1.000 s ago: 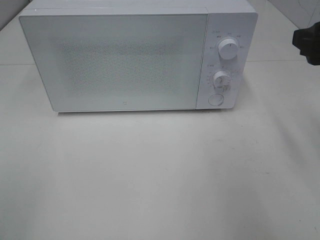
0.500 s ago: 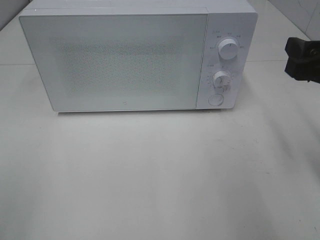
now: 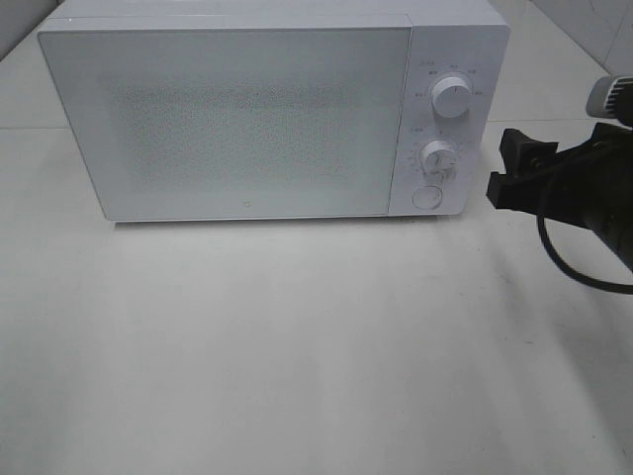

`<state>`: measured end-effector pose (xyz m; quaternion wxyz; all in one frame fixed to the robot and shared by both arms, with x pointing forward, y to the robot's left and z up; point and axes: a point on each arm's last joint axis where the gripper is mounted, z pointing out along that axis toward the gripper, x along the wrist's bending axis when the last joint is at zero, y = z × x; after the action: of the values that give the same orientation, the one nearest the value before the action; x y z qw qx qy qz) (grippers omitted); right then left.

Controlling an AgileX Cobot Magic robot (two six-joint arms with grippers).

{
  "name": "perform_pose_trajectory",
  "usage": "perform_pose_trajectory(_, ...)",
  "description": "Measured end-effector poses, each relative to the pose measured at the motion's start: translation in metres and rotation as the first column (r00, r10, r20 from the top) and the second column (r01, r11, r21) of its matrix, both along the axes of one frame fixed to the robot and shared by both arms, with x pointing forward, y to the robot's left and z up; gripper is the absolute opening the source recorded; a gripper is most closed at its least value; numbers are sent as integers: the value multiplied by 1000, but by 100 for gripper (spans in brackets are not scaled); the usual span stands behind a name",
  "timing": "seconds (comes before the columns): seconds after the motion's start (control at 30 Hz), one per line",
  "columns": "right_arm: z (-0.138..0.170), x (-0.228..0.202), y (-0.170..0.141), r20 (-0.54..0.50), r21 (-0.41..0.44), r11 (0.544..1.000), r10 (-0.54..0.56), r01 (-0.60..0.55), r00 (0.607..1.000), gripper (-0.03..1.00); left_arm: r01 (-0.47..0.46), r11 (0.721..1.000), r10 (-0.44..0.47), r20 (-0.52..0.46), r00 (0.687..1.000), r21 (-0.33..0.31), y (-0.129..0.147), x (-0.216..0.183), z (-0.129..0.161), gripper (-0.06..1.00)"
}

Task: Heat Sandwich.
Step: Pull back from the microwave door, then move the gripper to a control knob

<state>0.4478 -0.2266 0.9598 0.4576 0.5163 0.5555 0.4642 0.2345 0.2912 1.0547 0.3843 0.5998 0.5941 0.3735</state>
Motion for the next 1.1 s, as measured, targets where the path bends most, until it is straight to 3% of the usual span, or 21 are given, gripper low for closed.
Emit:
perform_pose_trajectory(0.27, -19, -3, 18, -19, -24, 1000, -12, 11, 1000, 76, 0, 1000, 0, 0, 1000, 0, 0, 0, 0, 97)
perform_pose_trajectory(0.53, -42, -9, 33, -106, -34, 999, 6, -10, 994, 76, 0, 1000, 0, 0, 1000, 0, 0, 0, 0, 97)
perform_pose_trajectory(1.1, -48, -12, 36, -133, -30, 1000, -3, -1, 991, 76, 0, 1000, 0, 0, 1000, 0, 0, 0, 0, 97)
